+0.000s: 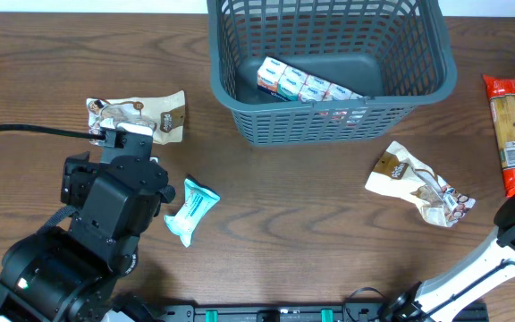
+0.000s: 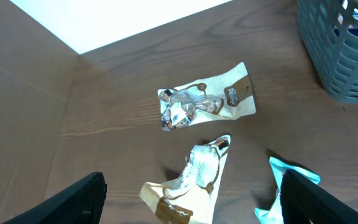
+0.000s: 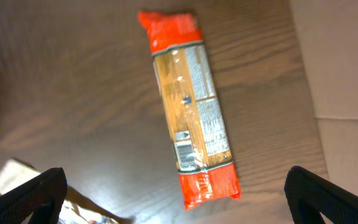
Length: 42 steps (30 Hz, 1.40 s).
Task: Pack container
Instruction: 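Move the right gripper to the red-and-yellow spaghetti package, then grasp and lift the spaghetti package with the right gripper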
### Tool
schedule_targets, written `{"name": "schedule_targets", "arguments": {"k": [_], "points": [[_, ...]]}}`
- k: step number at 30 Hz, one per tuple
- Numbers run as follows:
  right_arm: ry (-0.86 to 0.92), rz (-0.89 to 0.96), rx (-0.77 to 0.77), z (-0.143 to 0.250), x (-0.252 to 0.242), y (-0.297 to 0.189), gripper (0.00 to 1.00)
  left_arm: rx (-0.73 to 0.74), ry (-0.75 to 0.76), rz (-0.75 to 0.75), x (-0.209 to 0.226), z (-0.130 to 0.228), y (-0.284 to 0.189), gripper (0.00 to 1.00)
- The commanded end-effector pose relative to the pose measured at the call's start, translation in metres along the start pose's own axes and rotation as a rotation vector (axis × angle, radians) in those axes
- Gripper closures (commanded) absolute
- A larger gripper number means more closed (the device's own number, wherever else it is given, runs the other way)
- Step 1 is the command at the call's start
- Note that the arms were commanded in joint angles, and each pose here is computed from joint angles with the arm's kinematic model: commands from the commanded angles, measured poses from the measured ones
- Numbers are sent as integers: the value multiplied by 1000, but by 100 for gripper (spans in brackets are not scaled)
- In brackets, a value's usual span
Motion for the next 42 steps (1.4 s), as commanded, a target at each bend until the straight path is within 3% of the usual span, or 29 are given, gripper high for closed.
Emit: {"name": "schedule_targets", "arguments": {"k": [1, 5, 9, 14, 22, 34, 42], "points": [[-178, -33, 46, 9, -2, 19, 1, -5, -5, -16, 4, -1, -3, 22], [-201, -10, 96, 20, -8, 52, 1, -5, -5, -16, 4, -1, -3, 21], [-206, 124, 163, 36, -22, 89, 1, -5, -5, -16, 4, -1, -3, 22], [-155, 171, 138, 35, -27, 102, 1, -5, -5, -16, 4, -1, -3, 21], [-127, 172, 79, 24, -24, 114, 1, -6, -5, -16, 4, -1, -3, 21], [-125, 69, 211, 50, -18, 184, 1, -5, -4, -16, 4, -1, -3, 22], [-131, 71, 215, 52, -22, 191, 1, -5, -5, -16, 4, -1, -3, 21]]}}
Point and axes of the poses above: each gripper's point midway between its finger pads, its own y axis out along the fingers, its own x axis along the line the jaws close on, z = x × y, the point moved 9 cm from there along -y, back along the fingers, and after that the axes turned 11 degrees about y, right-handed, at the moved point
